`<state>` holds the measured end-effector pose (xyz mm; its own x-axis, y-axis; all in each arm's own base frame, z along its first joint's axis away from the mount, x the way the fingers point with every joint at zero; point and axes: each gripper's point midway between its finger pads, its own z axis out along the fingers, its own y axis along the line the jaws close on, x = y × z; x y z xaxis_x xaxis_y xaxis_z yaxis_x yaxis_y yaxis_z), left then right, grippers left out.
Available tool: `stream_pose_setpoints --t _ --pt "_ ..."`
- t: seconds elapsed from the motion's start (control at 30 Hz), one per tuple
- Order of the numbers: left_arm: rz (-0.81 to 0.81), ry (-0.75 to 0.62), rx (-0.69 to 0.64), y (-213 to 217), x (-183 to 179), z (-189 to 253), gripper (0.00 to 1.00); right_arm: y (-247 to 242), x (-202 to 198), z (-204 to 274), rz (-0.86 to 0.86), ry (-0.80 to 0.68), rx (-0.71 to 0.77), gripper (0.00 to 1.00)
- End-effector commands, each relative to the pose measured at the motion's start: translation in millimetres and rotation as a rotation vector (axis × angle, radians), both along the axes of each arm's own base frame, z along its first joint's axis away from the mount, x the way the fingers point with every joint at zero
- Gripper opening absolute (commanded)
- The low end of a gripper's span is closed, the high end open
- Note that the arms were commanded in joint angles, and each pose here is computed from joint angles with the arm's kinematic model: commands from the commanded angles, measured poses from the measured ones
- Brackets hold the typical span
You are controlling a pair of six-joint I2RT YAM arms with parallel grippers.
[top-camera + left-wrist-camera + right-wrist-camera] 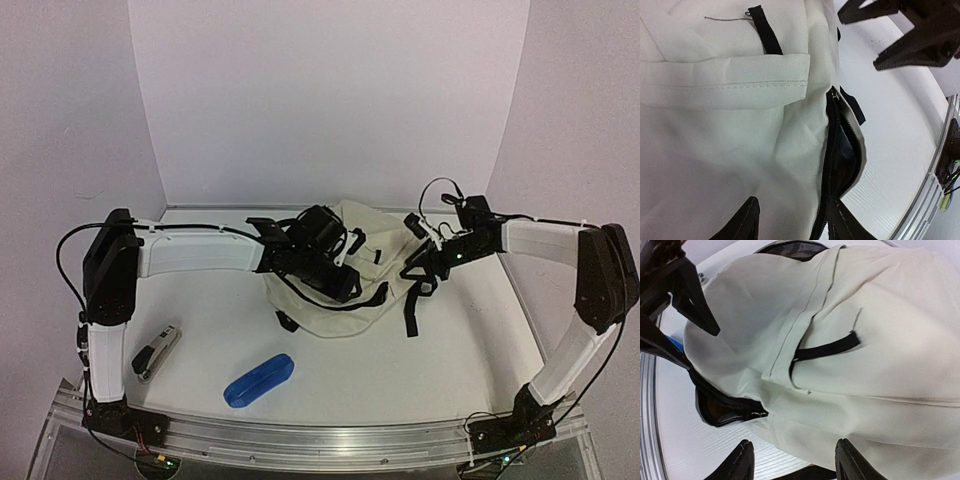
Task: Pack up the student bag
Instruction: Zip the student bag at the center of the board.
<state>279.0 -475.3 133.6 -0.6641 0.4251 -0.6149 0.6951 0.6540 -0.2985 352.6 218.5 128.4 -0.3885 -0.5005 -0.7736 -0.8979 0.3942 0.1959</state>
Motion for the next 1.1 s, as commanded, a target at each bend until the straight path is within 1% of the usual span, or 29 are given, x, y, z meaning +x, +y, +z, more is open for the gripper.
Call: stream_pose_setpoints --t 0.0,0.1,0.2,0.37,0.43,0.6,0.7,0.93,1.07 --pt "-0.093 -0.104 -0.058 -21 -3 37 0.43 -4 12 35 -0.025 -0.037 -0.024 0.54" --pt "-0.183 -0.108 -0.029 -40 -17 29 0.31 0 11 29 -0.078 0.102 0.020 0.54" --pt "-0.195 -0.109 -0.027 -48 -16 22 0.23 -4 17 13 -0.148 0.209 0.020 0.53" --pt "-0.232 -0.126 -0.040 -63 -13 22 0.14 -25 31 -8 -0.241 0.305 0.011 0.49" --pt "-0.244 -0.119 -0.027 -67 -12 15 0.13 -31 35 -13 -0.257 0.327 0.009 0.49" --pt "-0.235 -0.102 0.007 -72 -7 -1 0.12 -37 43 -16 -0.273 0.328 0.001 0.50" --pt "-0.219 -0.095 0.035 -70 -4 -11 0.13 -40 46 -18 -0.274 0.322 -0.006 0.50" --pt "-0.162 -0.099 0.095 -69 10 -28 0.27 -45 50 -30 -0.285 0.322 -0.045 0.53" --pt "-0.125 -0.082 0.098 -72 21 -40 0.30 -50 59 -42 -0.312 0.323 -0.086 0.53"
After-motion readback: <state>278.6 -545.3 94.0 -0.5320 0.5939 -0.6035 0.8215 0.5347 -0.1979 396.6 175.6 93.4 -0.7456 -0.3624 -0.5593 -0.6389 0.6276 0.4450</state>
